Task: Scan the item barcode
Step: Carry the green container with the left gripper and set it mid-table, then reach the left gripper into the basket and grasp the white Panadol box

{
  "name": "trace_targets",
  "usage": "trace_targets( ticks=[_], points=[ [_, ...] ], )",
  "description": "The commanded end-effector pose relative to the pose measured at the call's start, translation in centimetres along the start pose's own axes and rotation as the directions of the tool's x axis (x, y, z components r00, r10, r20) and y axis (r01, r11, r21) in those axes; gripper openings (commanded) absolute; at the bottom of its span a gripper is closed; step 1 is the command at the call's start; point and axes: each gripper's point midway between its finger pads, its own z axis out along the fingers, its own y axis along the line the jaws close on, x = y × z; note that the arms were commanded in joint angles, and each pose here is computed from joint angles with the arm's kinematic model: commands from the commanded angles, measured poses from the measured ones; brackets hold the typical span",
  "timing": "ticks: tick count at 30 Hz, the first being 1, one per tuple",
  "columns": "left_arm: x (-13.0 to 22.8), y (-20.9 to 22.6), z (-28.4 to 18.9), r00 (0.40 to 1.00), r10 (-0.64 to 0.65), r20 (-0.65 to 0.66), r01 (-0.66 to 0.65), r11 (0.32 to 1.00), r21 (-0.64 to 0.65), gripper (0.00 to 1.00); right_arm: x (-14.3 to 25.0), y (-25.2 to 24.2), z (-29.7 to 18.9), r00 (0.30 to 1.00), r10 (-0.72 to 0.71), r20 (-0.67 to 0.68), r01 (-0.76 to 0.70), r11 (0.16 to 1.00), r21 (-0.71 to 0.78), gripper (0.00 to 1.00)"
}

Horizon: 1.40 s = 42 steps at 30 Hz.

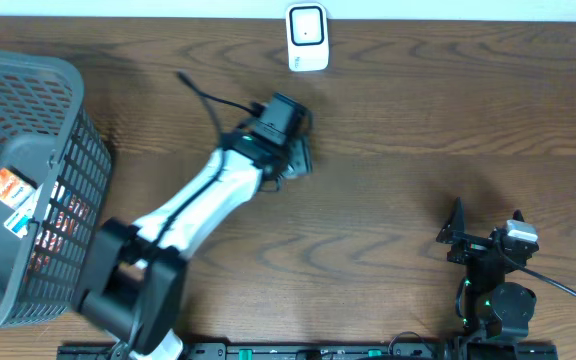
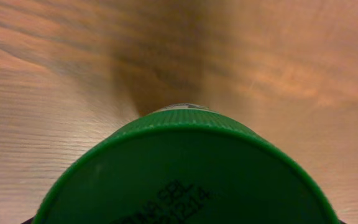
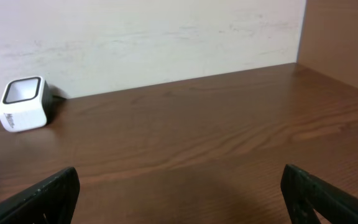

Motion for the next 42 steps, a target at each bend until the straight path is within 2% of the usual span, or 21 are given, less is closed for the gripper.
trace_targets(
  ticks=[1,2,5,7,10,12,14,17,21,24,25,26,28,30,32,34,35,36,38,39,42],
  points=[
    [1.3,-1.2,1.4,0.944,0.328,-0.024,-0.329,0.944,-0.019,0.60,0.2,0.1,0.0,1.000,-0.014,-0.005,0.014,1.000,-0.006,0.99],
    [2.0,-1.3,1.8,0.899,0.435,-0.048,-0.436,0.900,-0.011,0.60,0.2,0.1,0.0,1.000,-0.014,-0.005,0.014,1.000,-0.006,0.99],
    [4.3,-2.0,2.1,0.765,0.635,-0.103,-0.629,0.772,0.087,0.60,0.2,0.1,0.0,1.000,-0.014,-0.005,0.014,1.000,-0.006,0.99],
    [5.7,-2.1,1.8,0.702,0.700,-0.132,-0.682,0.714,0.157,0.60,0.2,0.1,0.0,1.000,-0.014,-0.005,0.014,1.000,-0.006,0.99],
    [7.2,-1.0,1.4,0.606,0.773,-0.187,-0.748,0.634,0.196,0.66,0.2,0.1,0.0,1.000,-0.014,-0.005,0.014,1.000,-0.006,0.99],
    [7.9,0.0,1.2,0.560,0.797,-0.226,-0.774,0.600,0.203,0.74,0.2,0.1,0.0,1.000,-0.014,-0.005,0.014,1.000,-0.006,0.99],
    [7.7,0.9,1.1,0.553,0.794,-0.253,-0.783,0.599,0.169,0.81,0.2,0.1,0.0,1.000,-0.014,-0.005,0.014,1.000,-0.006,0.99],
    [7.0,1.7,0.8,0.550,0.793,-0.262,-0.798,0.592,0.114,0.86,0.2,0.1,0.0,1.000,-0.014,-0.005,0.014,1.000,-0.006,0.99],
    [5.2,1.9,-0.9,0.560,0.798,-0.223,-0.814,0.580,0.029,0.88,0.2,0.1,0.0,1.000,-0.014,-0.005,0.014,1.000,-0.006,0.99],
    [1.5,2.3,-5.5,0.597,0.793,-0.124,-0.801,0.580,-0.147,0.88,0.2,0.1,0.0,1.000,-0.014,-0.005,0.014,1.000,-0.006,0.99],
    [0.7,2.2,-7.0,0.606,0.792,-0.082,-0.790,0.586,-0.177,0.89,0.2,0.1,0.0,1.000,-0.014,-0.005,0.014,1.000,-0.006,0.99],
    [-0.2,1.5,-10.2,0.612,0.791,0.012,-0.774,0.602,-0.197,0.95,0.2,0.1,0.0,1.000,-0.014,-0.005,0.014,1.000,-0.006,0.99],
    [-1.0,1.0,-14.1,0.622,0.774,0.121,-0.744,0.632,-0.216,0.95,0.2,0.1,0.0,1.000,-0.014,-0.005,0.014,1.000,-0.006,0.99],
    [-1.5,0.9,-17.8,0.641,0.732,0.229,-0.697,0.681,-0.224,0.95,0.2,0.1,0.0,1.000,-0.014,-0.005,0.014,1.000,-0.006,0.99],
    [-2.5,1.5,-21.3,0.676,0.651,0.345,-0.604,0.758,-0.247,0.95,0.2,0.1,0.0,1.000,-0.014,-0.005,0.014,1.000,-0.006,0.99],
    [-4.7,4.0,-26.8,0.709,0.462,0.533,-0.364,0.887,-0.285,0.96,0.2,0.1,0.0,1.000,-0.014,-0.005,0.014,1.000,-0.006,0.99],
    [-6.0,6.9,-30.4,0.692,0.292,0.660,-0.140,0.951,-0.274,0.97,0.2,0.1,0.0,1.000,-0.014,-0.005,0.014,1.000,-0.006,0.99],
    [-6.3,8.5,-32.0,0.669,0.205,0.714,-0.023,0.967,-0.255,0.98,0.2,0.1,0.0,1.000,-0.014,-0.006,0.014,1.000,-0.006,0.99],
    [-6.5,12.8,-35.5,0.586,0.022,0.810,0.226,0.956,-0.189,0.98,0.2,0.1,0.0,1.000,-0.014,-0.005,0.014,1.000,-0.006,0.99],
    [-6.3,16.3,-37.9,0.500,-0.090,0.861,0.379,0.917,-0.125,0.98,0.2,0.1,0.0,1.000,-0.014,-0.005,0.014,1.000,-0.006,0.99],
    [-5.4,21.4,-41.1,0.371,-0.178,0.911,0.572,0.817,-0.073,0.98,0.2,0.1,0.0,1.000,-0.014,-0.005,0.014,1.000,-0.006,0.99]
  ],
)
